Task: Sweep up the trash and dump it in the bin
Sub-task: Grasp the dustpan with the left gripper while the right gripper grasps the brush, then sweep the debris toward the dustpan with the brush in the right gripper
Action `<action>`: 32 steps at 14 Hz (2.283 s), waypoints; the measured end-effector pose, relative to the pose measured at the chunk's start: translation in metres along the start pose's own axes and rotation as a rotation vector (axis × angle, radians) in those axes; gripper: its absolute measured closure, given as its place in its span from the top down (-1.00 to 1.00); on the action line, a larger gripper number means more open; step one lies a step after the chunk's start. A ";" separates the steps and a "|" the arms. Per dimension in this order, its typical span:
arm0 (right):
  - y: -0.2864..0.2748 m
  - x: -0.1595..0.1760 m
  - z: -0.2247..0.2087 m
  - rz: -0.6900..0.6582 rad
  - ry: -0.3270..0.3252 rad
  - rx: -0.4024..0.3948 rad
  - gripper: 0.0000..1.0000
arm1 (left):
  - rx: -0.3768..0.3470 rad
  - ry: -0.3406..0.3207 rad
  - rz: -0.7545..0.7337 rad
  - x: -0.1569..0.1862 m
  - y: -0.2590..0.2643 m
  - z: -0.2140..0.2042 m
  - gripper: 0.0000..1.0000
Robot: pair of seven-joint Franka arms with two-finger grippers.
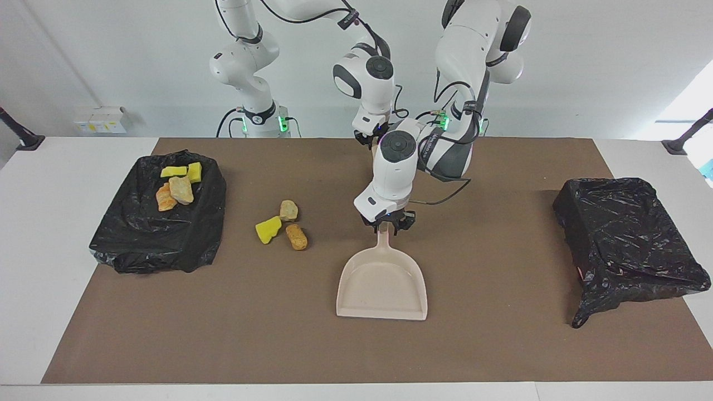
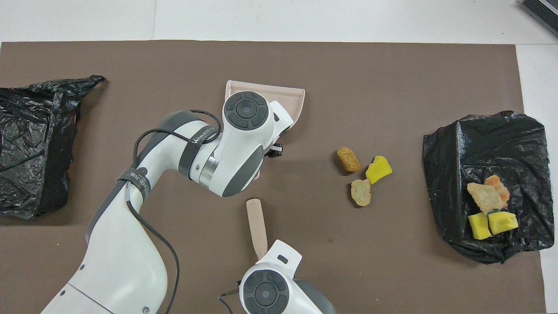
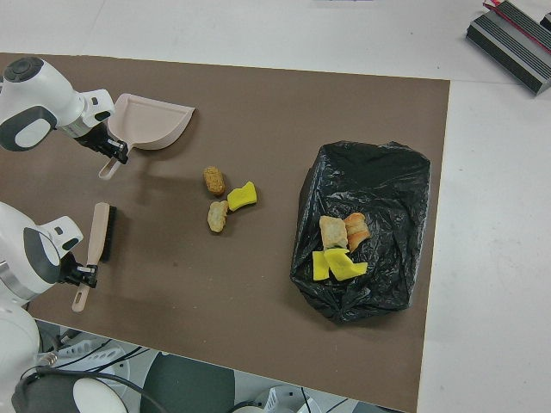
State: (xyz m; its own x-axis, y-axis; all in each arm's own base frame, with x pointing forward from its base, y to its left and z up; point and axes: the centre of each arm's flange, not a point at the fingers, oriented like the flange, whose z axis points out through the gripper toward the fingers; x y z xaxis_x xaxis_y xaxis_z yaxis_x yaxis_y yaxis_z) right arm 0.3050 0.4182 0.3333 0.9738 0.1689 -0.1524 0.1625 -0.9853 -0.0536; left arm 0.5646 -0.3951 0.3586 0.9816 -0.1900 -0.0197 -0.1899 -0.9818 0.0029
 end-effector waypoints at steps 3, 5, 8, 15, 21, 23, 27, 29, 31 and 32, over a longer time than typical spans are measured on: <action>0.020 0.019 -0.019 0.019 -0.023 -0.007 -0.47 | 0.007 0.010 0.025 0.010 -0.021 -0.004 -0.38; 0.054 0.033 -0.050 0.049 -0.048 -0.014 -0.47 | 0.005 0.028 0.058 0.020 -0.045 -0.016 -0.38; 0.123 0.048 -0.092 0.086 -0.066 -0.042 -0.47 | 0.011 0.017 0.158 0.026 -0.091 -0.039 -0.38; 0.292 0.103 -0.101 0.107 -0.017 -0.207 -0.47 | 0.050 -0.122 0.576 0.012 -0.126 -0.049 -0.38; 0.382 0.134 -0.053 0.079 -0.050 -0.321 -0.47 | 0.086 -0.195 1.021 -0.009 -0.110 -0.042 -0.38; 0.370 0.135 -0.045 0.061 -0.062 -0.320 -0.47 | 0.095 -0.206 1.104 -0.029 -0.091 -0.034 -0.38; 0.308 0.129 -0.023 0.043 -0.098 -0.236 -0.47 | 0.107 -0.196 1.178 -0.061 -0.065 -0.029 -0.38; 0.282 0.127 -0.015 0.065 -0.112 -0.179 -0.47 | 0.113 -0.193 1.213 -0.078 -0.049 -0.027 -0.38; 0.264 0.128 -0.013 0.093 -0.115 -0.101 -0.47 | 0.119 -0.180 1.236 -0.094 -0.036 -0.023 -0.38; 0.254 0.128 -0.015 0.111 -0.117 -0.053 -0.47 | 0.122 -0.164 1.245 -0.104 -0.030 -0.019 -0.38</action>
State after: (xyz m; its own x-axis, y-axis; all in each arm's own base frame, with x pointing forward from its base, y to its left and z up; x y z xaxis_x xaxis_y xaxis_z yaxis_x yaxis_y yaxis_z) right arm 0.4739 0.1888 0.3151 0.9615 0.0579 -0.2686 0.0661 -0.9976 0.0212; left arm 0.4684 -0.3455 0.3795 0.1247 -0.9731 -0.1938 -0.9913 -0.1303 0.0166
